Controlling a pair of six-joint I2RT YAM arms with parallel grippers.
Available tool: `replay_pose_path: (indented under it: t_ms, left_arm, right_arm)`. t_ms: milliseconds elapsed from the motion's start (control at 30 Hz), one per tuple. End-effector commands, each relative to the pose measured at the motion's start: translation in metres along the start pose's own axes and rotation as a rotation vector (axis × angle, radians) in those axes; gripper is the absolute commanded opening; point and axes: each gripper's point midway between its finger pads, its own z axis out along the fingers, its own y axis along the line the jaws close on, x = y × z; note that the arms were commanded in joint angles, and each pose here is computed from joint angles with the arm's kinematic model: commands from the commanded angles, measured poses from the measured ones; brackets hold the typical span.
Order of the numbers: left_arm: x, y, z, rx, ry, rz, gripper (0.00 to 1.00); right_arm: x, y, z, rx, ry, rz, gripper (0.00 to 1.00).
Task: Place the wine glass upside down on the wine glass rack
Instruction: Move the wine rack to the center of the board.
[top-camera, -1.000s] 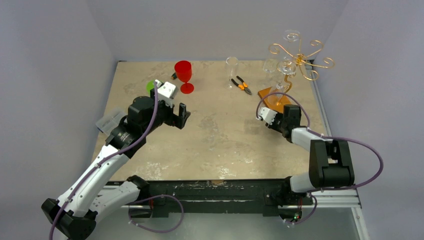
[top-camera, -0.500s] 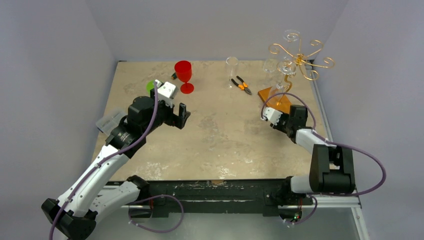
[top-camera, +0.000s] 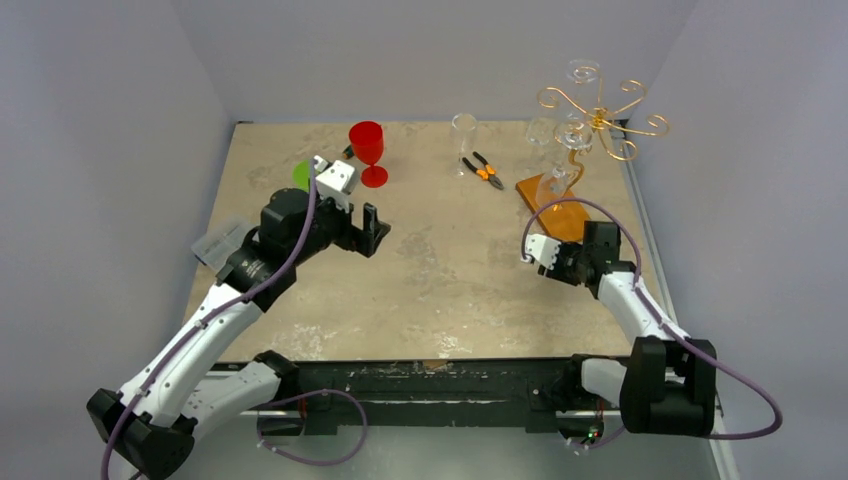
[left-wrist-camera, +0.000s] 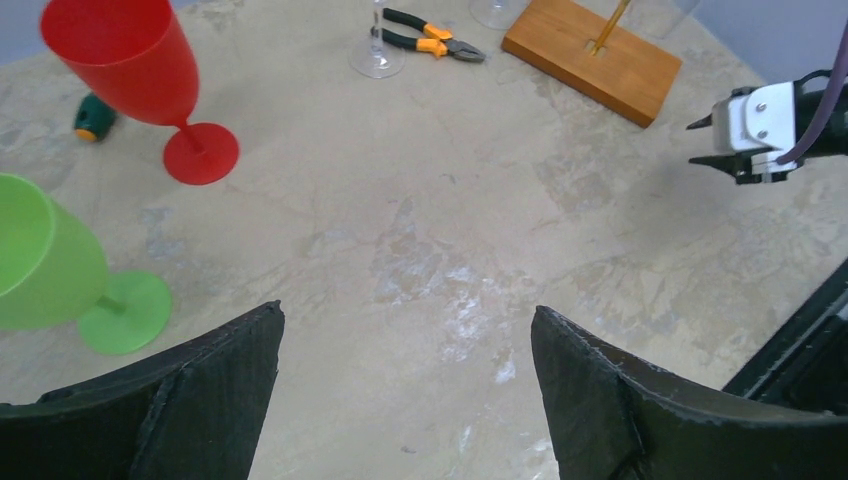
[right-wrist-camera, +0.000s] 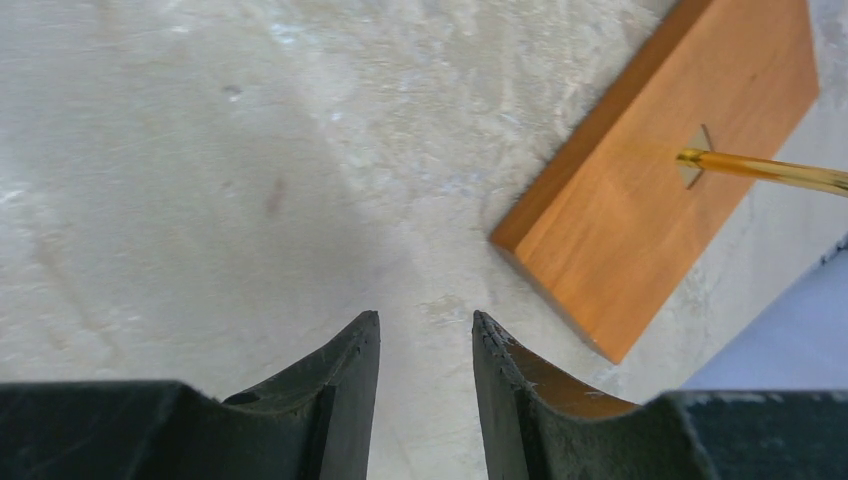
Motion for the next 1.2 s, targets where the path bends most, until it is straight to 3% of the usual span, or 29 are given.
replay_pose_path:
  t_ms: [0, 300, 467, 600, 800, 1033, 1167]
  left_arm:
    - [-0.036, -0.034, 0.017, 0.171, -0.072, -0.165, 0.91]
    - [-0.095, -0.057, 0.096, 0.257, -0.017, -0.51, 0.9]
    - [-0.107, -0.053, 0.154, 0.232, 0.014, -0.592, 0.88]
    - [-0.107, -0.047, 0.175, 0.202, 0.024, -0.58, 0.88]
    - [-0.113, -0.032, 0.138, 0.125, -0.031, -0.46, 0.88]
    - [-0.098, -0.011, 0.062, 0.013, -0.061, -0.277, 0.89]
    - [-0.077, 0.015, 0.017, -0.129, -0.072, -0.161, 0.89]
  right_arm:
    - [-0.008, 0.031, -0.013, -0.117, -0.044, 0.008, 0.38]
    - [-0.011, 0.041, -0.033, -0.125, -0.038, 0.093, 0.4]
    - [-0.023, 0.048, -0.047, -0.158, -0.075, 0.146, 0.41]
    - [-0.034, 0.072, -0.059, -0.278, -0.122, 0.149, 0.41]
    - [-0.079, 0.081, -0.08, -0.337, -0.252, 0.106, 0.41]
    - [-0.156, 0.086, -0.091, -0.382, -0.266, -0.018, 0.4]
    - [-0.207, 0.068, -0.091, -0.284, -0.205, -0.07, 0.4]
